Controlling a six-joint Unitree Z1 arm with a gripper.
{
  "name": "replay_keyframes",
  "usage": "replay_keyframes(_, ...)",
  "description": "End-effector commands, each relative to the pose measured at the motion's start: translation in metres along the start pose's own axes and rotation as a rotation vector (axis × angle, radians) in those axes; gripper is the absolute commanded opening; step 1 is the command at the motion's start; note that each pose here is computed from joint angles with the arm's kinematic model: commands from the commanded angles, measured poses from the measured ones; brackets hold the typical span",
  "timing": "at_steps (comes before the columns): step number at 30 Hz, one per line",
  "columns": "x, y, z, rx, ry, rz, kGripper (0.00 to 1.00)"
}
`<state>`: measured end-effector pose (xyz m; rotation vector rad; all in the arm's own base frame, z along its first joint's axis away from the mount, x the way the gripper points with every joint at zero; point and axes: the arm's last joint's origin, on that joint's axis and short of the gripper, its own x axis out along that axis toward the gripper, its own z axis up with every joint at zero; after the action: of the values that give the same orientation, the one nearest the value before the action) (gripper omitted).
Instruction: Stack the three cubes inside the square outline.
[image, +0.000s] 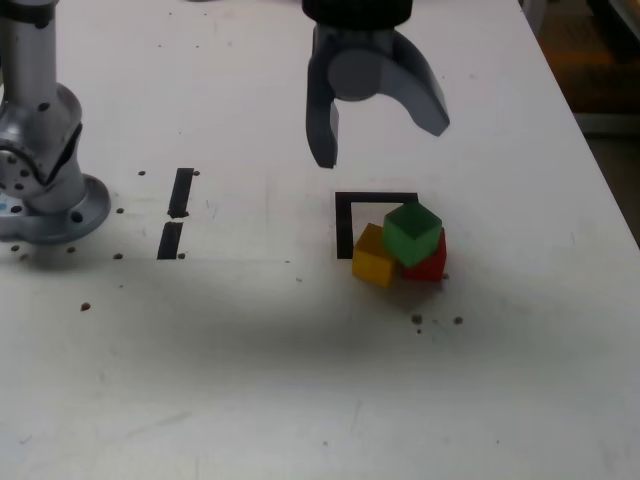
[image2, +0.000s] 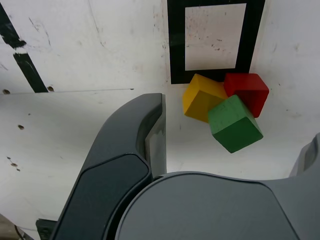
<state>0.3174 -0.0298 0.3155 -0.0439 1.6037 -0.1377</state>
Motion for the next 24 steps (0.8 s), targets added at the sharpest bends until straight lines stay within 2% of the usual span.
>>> replay_keyframes(1,0.004,-0.002,0.005,-0.01,0.01,-0.004,0.97)
replay_keyframes(11,0.02,-0.003,0.019,-0.055,0.059,-0.024,0.97)
replay_keyframes(24,0.035,-0.004,0.041,-0.067,0.081,-0.035,0.97)
